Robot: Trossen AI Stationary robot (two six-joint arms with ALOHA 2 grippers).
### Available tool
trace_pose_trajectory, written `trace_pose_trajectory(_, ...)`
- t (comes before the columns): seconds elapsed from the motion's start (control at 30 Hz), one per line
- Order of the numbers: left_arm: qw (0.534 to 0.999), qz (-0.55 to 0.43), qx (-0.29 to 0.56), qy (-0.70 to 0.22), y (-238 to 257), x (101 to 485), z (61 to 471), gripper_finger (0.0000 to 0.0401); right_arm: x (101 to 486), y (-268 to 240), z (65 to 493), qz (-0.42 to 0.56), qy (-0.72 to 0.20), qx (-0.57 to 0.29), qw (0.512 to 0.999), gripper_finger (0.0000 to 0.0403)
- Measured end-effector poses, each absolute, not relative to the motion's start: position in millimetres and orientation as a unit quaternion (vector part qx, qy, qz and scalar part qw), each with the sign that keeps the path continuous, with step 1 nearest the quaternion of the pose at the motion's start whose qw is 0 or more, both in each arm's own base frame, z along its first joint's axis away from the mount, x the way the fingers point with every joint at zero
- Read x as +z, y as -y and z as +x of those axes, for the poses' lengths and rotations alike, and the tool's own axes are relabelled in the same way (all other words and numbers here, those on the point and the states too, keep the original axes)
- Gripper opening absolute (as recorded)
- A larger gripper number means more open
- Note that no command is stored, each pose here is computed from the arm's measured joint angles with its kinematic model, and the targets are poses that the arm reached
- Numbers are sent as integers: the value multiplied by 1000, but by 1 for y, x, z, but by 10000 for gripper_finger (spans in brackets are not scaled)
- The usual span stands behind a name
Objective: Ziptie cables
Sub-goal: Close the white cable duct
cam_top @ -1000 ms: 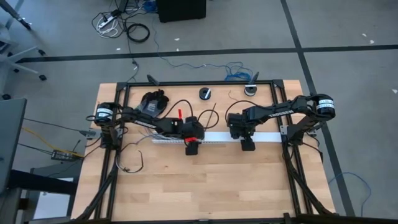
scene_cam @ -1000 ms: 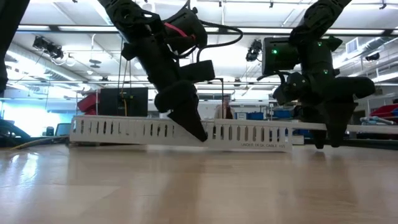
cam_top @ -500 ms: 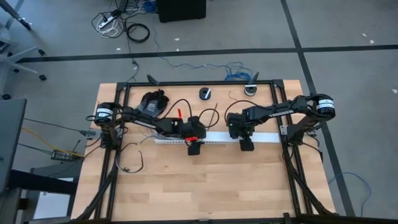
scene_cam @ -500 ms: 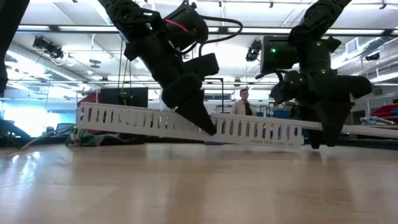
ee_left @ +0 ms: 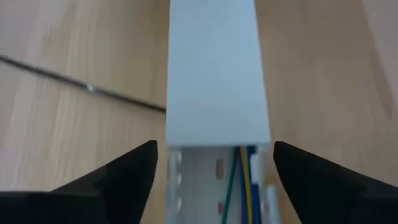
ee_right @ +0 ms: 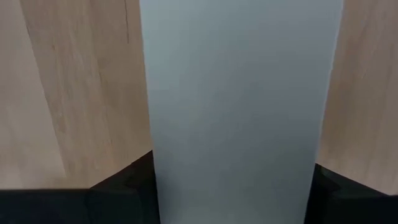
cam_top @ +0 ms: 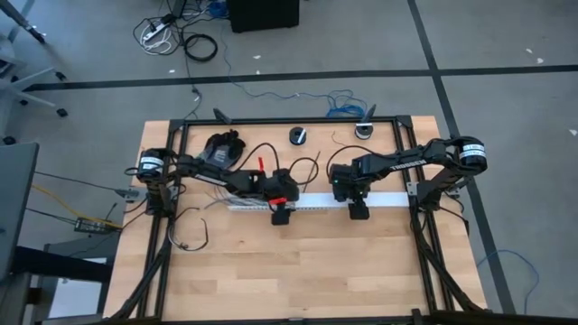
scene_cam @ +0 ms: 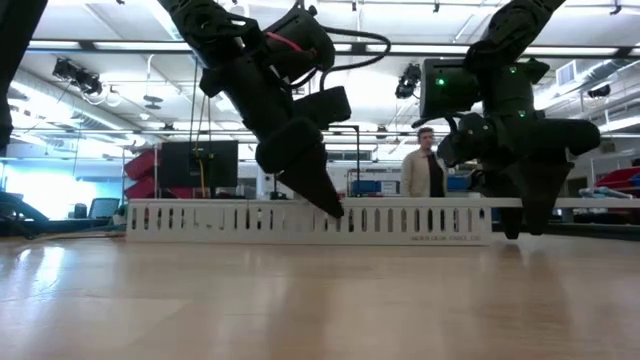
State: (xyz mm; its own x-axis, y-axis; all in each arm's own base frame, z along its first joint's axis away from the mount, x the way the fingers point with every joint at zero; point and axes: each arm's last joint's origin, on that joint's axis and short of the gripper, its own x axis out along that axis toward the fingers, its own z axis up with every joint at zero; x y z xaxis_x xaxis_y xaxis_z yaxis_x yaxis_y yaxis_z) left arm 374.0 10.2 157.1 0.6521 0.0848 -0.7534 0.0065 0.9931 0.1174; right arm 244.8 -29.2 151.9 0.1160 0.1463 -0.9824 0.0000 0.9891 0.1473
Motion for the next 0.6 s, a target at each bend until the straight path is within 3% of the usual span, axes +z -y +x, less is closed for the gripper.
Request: trace_pose_trajectory(0.6,858,24,19,-513,-20,149,358,328,152,29,240,63,-681,44,729,223)
